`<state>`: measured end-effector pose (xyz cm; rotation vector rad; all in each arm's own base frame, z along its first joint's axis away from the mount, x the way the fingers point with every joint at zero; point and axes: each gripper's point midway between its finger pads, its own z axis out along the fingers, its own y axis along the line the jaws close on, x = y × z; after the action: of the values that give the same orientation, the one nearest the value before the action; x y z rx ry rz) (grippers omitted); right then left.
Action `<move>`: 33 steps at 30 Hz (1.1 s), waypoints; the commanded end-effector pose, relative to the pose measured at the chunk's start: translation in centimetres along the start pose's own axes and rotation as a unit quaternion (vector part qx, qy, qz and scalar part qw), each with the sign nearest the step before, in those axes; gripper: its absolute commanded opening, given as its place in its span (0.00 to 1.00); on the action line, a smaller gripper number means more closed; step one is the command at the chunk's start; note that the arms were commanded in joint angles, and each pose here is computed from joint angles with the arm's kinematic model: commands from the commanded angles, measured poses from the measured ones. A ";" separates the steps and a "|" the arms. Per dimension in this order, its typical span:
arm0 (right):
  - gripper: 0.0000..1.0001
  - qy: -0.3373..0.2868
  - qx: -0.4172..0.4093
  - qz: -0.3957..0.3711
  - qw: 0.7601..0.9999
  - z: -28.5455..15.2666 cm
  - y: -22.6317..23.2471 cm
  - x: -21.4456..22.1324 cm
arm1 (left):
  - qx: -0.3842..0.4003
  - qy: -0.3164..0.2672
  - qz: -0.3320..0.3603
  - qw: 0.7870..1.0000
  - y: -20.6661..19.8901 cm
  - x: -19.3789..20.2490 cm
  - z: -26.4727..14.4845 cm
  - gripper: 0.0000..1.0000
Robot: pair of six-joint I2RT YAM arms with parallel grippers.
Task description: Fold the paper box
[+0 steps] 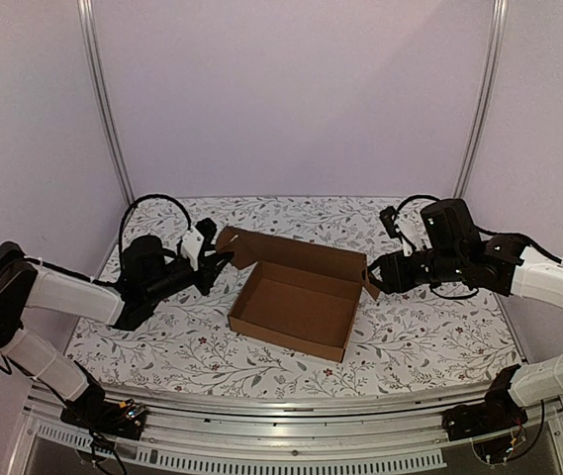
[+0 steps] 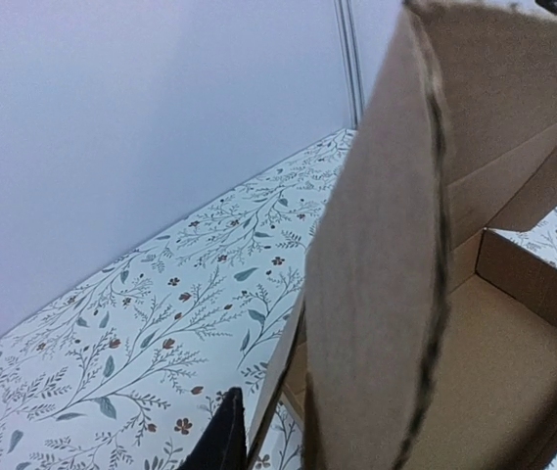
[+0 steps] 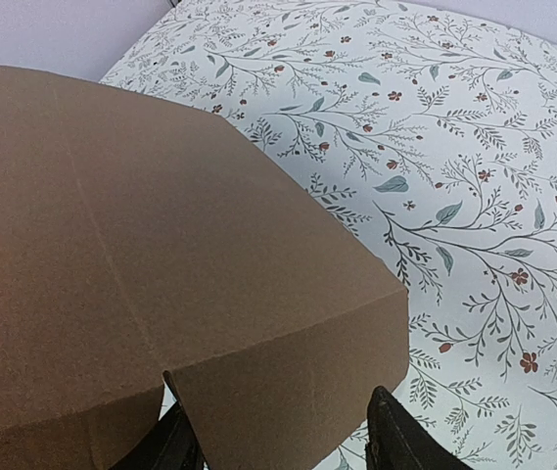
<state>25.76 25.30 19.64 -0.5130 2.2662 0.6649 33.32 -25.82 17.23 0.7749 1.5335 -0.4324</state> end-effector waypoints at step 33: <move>0.79 -0.029 -0.003 -0.103 0.994 -2.6 0.6 -1.3 | -0.036 0.070 -0.051 0.996 0.4 -0.1 -1.2 0.00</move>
<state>25.21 24.29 21.84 -0.5993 2.1858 0.6064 32.62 -24.94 17.69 0.7355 1.6323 -0.4273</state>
